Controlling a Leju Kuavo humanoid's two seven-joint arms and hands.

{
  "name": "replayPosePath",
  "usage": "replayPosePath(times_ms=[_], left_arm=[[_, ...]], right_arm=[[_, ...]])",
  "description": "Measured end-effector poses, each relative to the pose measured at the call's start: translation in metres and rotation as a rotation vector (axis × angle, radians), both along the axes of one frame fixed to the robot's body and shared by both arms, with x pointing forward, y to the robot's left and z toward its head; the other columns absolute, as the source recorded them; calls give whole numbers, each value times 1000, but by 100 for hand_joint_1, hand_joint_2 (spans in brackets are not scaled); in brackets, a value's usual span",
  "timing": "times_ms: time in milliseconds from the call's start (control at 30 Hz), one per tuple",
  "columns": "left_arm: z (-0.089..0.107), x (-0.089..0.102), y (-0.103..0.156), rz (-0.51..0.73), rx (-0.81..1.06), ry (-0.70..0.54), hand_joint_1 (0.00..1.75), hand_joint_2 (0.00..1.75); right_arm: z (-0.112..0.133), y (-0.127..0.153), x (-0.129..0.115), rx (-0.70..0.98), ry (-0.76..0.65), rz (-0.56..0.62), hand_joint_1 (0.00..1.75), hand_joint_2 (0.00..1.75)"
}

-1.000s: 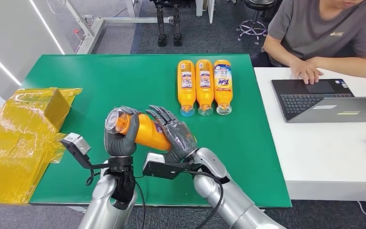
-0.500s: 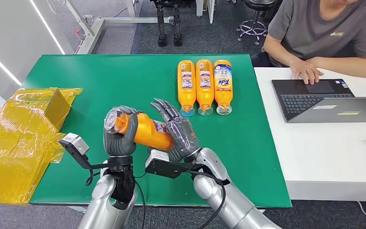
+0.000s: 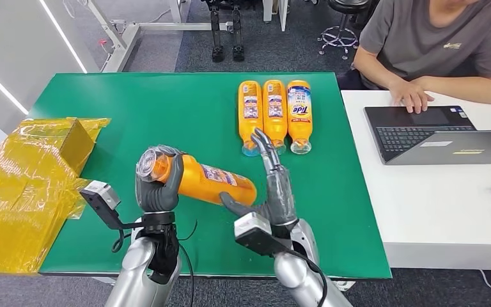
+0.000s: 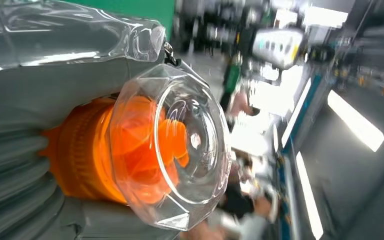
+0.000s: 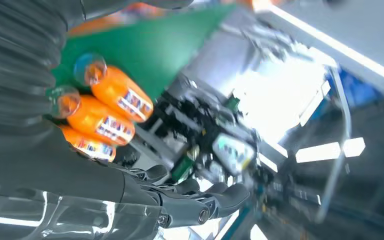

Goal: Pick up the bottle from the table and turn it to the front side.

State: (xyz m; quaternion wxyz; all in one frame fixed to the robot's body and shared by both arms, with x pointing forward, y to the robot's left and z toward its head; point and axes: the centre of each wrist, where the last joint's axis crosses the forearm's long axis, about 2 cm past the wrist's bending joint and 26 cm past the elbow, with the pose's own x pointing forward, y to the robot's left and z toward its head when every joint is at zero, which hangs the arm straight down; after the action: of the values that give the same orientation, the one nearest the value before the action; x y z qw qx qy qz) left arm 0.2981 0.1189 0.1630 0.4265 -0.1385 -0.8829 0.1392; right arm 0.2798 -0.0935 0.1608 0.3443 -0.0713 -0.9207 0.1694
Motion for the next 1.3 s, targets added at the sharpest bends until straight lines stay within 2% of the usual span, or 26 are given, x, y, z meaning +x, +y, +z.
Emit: replayPosePath(times_ms=[133, 233, 500, 833, 933, 1100, 1200, 1300], left_arm=[[2, 0, 9, 95, 49, -7, 175, 175], [8, 2, 16, 156, 68, -27, 175, 175], [20, 6, 36, 274, 128, -85, 175, 175], [36, 13, 60, 503, 343, -201, 175, 175], [46, 23, 73, 577, 459, -213, 175, 175], [58, 53, 97, 706, 741, -250, 175, 175], [56, 69, 107, 723, 895, -235, 175, 175], [51, 77, 113, 723, 951, -216, 175, 175]], right_arm=[[-4, -8, -21, 194, -61, -75, 0, 175], [-3, -11, -30, 254, -56, -105, 0, 175], [3, -18, -34, 299, -48, -141, 0, 175], [7, -23, -35, 303, -62, -169, 0, 175], [9, -24, -34, 309, -60, -181, 0, 175], [12, -23, -33, 330, -35, -198, 0, 175], [12, -22, -33, 334, -31, -199, 0, 175], [11, -22, -33, 336, -28, -200, 0, 175]])
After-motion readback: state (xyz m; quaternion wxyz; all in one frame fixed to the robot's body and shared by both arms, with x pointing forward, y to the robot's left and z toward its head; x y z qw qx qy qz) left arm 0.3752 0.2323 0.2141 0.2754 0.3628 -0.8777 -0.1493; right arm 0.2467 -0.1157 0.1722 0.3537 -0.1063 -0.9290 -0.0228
